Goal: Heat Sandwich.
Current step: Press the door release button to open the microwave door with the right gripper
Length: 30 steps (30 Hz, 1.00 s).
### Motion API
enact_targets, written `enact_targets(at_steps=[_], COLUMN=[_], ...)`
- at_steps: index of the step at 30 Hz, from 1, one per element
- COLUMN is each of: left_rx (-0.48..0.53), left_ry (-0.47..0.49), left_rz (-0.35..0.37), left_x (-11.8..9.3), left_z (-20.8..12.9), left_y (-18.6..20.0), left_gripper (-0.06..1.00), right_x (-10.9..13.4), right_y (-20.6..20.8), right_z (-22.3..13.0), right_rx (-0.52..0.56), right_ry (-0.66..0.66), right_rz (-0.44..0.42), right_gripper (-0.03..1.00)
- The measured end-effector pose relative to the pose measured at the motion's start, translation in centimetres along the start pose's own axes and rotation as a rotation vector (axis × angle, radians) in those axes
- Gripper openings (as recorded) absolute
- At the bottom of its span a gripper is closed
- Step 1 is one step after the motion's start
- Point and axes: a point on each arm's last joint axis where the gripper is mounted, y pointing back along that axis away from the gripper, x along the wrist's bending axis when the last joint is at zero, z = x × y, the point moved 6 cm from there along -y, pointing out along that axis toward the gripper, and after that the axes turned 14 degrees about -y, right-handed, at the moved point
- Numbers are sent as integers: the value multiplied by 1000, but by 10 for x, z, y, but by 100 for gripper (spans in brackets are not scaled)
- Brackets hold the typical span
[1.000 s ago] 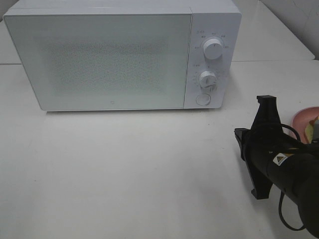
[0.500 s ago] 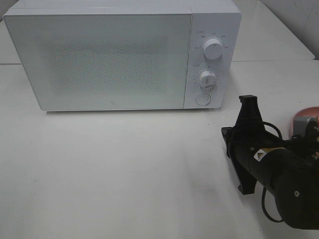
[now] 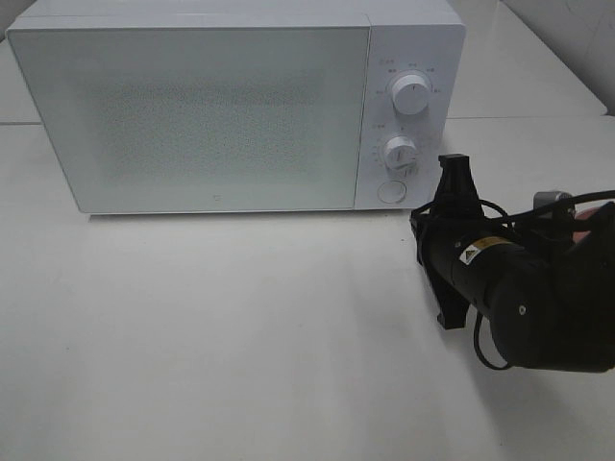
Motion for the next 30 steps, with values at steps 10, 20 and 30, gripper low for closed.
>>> enact_targets(at_steps=[10, 20, 30], left_rx=[0, 0, 0], left_ry=[0, 0, 0], left_rz=[0, 0, 0], left_x=[0, 0, 0], left_z=[0, 0, 0], left_y=[0, 0, 0], left_gripper=[97, 97, 97], right_x=[4, 1, 9], right_y=[-22, -47, -61], right_z=[-10, -12, -15], right_rx=[3, -4, 3], right_ry=[-9, -5, -11], right_rz=[4, -7, 12], right_gripper=[1, 1, 1])
